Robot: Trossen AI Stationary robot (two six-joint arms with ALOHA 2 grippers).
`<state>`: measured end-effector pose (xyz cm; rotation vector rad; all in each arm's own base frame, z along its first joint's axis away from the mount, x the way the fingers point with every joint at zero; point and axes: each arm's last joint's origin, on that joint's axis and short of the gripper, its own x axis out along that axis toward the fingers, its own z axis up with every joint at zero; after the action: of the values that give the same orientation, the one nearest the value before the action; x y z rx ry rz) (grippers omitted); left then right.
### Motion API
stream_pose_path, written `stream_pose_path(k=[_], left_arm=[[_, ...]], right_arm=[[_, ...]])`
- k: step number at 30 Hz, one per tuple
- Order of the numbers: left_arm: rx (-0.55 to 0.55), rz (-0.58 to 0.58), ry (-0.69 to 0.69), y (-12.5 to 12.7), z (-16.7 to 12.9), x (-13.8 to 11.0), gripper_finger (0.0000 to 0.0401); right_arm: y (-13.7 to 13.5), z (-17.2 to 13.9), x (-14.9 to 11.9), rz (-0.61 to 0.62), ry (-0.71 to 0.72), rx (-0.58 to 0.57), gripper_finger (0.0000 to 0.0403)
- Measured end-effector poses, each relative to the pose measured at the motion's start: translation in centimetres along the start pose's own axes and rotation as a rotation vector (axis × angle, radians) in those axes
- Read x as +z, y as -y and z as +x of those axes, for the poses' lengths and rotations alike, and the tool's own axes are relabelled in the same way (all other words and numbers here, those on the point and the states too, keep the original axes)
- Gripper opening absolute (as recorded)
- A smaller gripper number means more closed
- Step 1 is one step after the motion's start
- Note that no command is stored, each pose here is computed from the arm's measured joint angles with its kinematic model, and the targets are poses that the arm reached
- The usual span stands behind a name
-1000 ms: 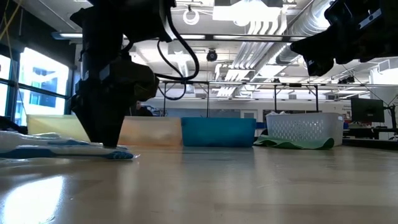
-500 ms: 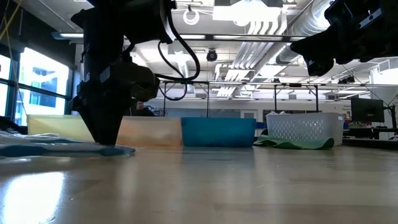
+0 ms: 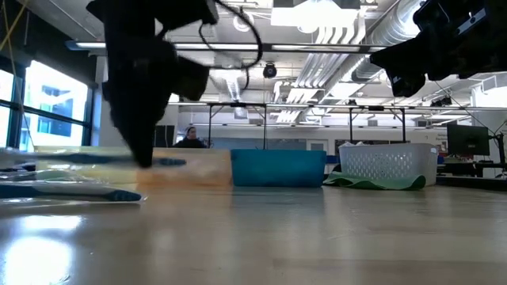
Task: Pick & Place Toothbrushes
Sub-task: Put the blue toothbrush into the orange bin
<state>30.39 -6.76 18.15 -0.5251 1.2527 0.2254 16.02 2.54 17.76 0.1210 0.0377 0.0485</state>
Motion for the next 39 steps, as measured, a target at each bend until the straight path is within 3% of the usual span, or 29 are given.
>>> stream_pose_path(k=[5,10,16,21,31,39], left_arm=[[-0.11,0.118,0.16,-0.6,-3.6,1.6,0.0013],[-0.156,0.206,0.402,-2.9,-7.9,4.0,0.0013],[-0.088,0.283,0.645,-6.8,-12.0,6.1,0.0013],[-0.015,0.248,0.796,-10.1,-14.0,7.8,0.0023],[0.135,0.101,0.805,-16.5,-14.3,9.3,0.0018],[0.202,-0.013,0.712,-20.7,-11.9,10.4,0.0018]], right_arm=[[0.0,0.0,0.0,0.0,0.003,-0.001,0.0002],[0.0,0.0,0.1,0.001,0.006,-0.001,0.0002],[0.0,0.0,0.2,0.003,0.021,0.004,0.0002],[0.0,0.0,0.2,0.003,0.017,0.004,0.0002],[0.0,0.0,0.2,0.002,0.016,0.0,0.0002],[0.0,0.0,0.2,0.002,0.016,0.0,0.0002]])
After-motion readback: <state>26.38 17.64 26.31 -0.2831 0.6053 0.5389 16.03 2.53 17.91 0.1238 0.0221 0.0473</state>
